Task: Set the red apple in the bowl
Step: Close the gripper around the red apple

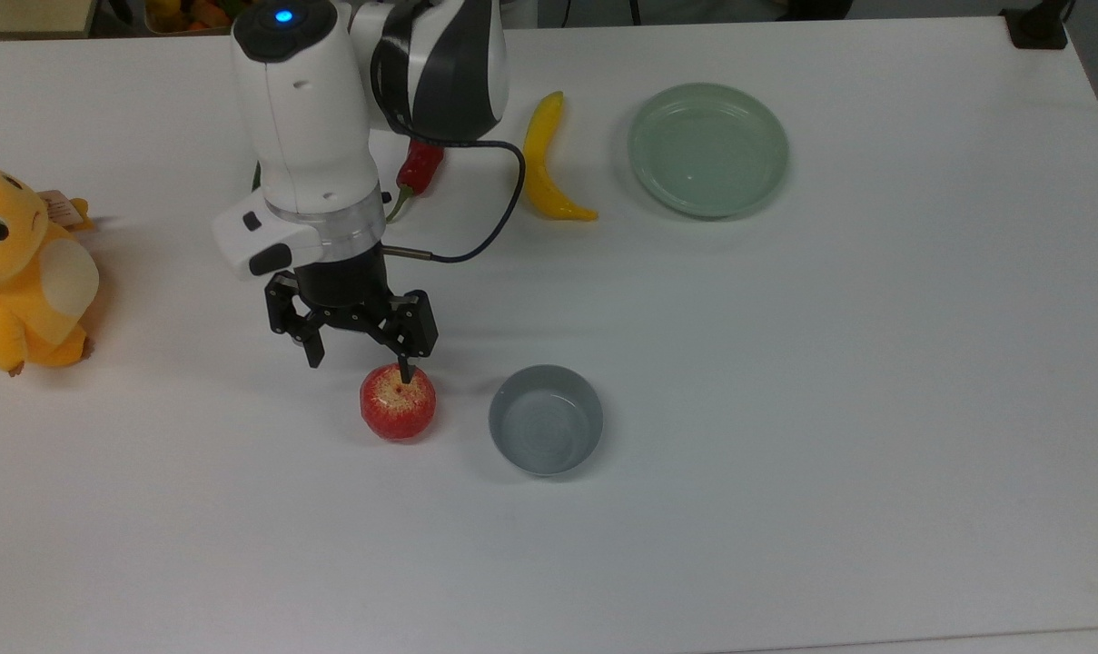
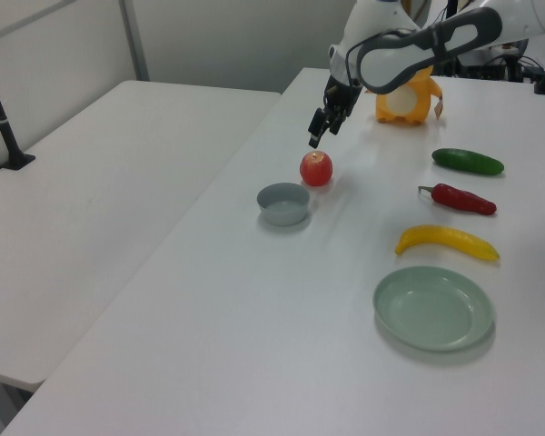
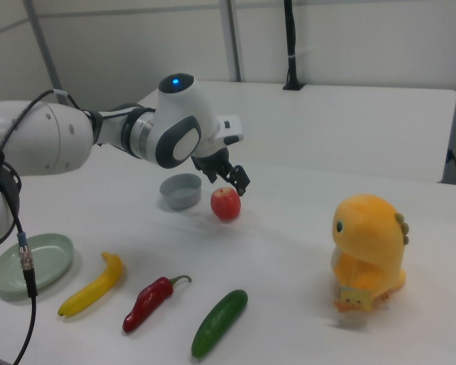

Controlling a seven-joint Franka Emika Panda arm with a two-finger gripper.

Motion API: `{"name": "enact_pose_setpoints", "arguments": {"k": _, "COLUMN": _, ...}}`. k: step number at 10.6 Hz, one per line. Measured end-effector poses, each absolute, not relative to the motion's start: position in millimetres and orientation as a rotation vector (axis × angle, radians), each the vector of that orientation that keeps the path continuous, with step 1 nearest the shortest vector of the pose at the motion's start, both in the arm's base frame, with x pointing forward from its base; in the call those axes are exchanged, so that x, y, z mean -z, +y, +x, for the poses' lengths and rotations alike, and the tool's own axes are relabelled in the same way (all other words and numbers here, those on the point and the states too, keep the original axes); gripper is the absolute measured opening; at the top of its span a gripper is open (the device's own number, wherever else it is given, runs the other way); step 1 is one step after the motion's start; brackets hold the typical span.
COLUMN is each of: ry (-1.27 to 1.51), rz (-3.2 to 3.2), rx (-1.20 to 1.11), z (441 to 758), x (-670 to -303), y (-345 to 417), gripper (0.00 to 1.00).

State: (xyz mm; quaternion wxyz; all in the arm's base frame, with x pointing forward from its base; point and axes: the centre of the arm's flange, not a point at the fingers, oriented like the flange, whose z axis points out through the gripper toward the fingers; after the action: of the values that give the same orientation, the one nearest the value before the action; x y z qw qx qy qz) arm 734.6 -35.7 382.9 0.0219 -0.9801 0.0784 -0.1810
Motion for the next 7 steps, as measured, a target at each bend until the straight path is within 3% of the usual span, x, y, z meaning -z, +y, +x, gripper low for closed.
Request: {"name": "enact_pose_setpoints", "arguments": {"k": 7, "ry": 0.207, "rz": -3.036, "rx": 0.493, "z": 737.1, "x": -350.4, "y": -16.5, "gripper": 1.0}}
